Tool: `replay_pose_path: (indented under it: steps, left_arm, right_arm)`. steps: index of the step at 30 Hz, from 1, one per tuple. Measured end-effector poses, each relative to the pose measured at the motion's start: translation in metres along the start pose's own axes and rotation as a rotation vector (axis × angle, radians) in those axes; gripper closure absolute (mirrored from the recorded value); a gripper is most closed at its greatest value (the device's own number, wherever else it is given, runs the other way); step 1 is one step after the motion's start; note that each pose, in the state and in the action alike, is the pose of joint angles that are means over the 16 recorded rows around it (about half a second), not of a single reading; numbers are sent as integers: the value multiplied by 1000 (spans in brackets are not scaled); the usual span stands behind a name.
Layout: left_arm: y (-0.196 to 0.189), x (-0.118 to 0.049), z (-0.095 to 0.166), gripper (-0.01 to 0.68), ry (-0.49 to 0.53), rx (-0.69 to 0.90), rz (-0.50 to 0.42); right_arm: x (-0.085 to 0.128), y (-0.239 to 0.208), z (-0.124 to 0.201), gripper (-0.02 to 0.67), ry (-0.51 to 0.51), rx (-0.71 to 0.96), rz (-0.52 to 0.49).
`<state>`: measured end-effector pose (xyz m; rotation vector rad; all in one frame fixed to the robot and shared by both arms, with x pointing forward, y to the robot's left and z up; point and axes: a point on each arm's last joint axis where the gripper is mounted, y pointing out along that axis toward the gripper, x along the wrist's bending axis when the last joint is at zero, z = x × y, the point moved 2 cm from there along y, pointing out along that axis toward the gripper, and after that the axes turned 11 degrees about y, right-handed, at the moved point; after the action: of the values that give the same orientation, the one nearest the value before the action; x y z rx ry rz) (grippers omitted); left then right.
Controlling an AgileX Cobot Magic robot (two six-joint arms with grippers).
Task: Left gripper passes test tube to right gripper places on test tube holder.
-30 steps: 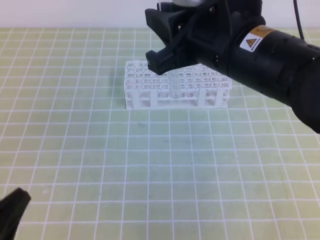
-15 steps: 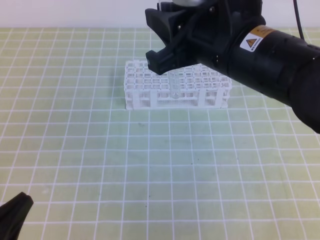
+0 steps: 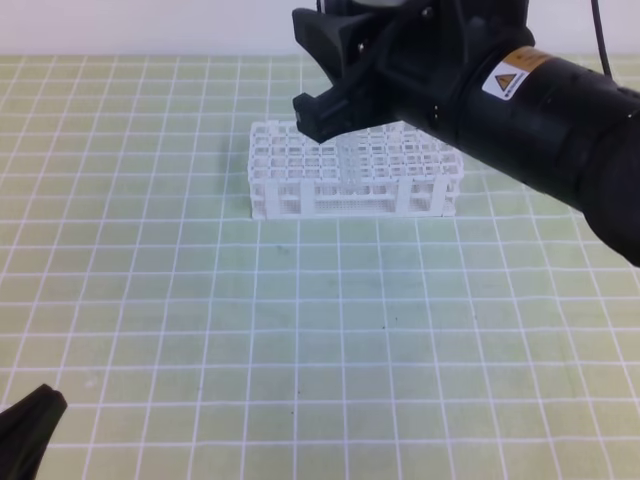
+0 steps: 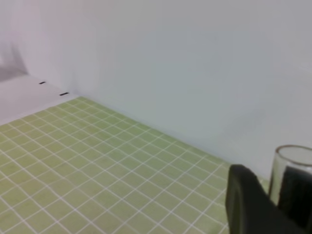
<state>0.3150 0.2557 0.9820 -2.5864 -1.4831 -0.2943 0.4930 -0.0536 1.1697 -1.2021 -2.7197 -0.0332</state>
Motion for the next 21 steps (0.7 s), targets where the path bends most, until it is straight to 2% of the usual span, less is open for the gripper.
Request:
replay_pose_path:
  steps: [21]
  left_arm:
    - [0,0,0,672,0,-1,1]
  right_arm:
    - [0,0,-6,558,-22,-60,-8]
